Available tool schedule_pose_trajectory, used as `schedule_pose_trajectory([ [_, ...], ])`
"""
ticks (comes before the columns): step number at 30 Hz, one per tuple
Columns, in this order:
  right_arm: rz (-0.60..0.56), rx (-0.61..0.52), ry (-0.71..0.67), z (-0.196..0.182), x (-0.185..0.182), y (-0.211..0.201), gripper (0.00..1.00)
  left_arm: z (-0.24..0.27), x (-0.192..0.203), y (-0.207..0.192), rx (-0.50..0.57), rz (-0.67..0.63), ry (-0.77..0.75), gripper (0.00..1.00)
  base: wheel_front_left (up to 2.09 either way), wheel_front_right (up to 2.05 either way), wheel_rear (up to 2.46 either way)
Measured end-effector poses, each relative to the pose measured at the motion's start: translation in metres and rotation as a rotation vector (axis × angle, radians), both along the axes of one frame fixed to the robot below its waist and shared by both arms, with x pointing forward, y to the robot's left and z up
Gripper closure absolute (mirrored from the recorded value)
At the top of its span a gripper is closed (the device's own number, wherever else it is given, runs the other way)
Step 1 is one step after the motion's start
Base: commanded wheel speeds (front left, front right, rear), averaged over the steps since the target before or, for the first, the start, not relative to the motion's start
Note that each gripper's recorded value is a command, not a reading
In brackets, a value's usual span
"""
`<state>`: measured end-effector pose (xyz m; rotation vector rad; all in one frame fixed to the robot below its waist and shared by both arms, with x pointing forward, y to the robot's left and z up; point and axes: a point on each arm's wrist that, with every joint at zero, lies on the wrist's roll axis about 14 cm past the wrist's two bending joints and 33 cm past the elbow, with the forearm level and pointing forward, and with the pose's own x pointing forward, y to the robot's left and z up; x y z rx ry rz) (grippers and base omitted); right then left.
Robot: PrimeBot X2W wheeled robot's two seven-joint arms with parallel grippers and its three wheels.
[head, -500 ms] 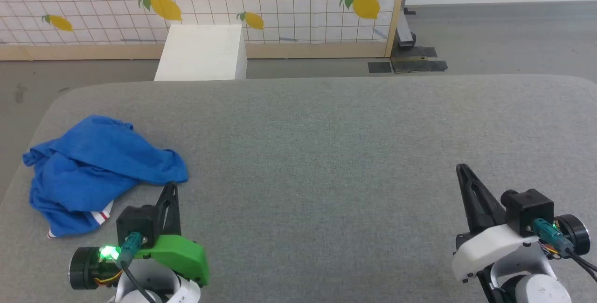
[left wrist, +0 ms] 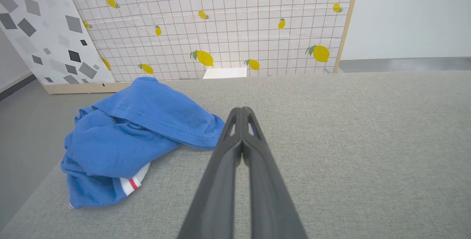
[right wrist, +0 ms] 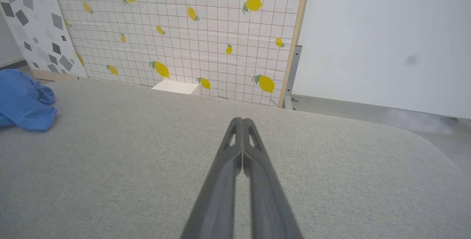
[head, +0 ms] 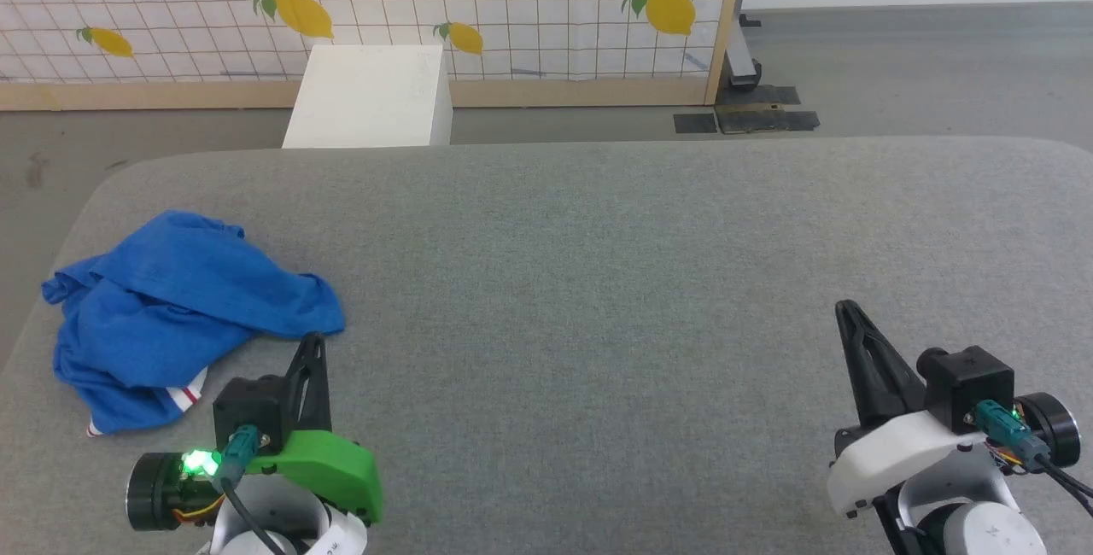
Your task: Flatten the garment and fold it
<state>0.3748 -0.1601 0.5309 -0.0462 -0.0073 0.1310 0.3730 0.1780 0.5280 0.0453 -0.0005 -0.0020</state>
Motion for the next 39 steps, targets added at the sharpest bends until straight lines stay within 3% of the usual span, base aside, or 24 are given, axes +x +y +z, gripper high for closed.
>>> schedule_pose_trajectory([
  [38,0.000,0.000,0.000,0.0000,0.0000,0.0000,1.00,0.0000,0.0000,0.0001,0.000,0.000,0.000,1.00,0.00,0.00,0.00],
  [39,0.000,0.000,0.000,0.0001,0.0000,0.0000,0.00,0.0000,0.0000,0.0000,0.000,0.000,0.000,0.00,0.00,0.00,0.00],
])
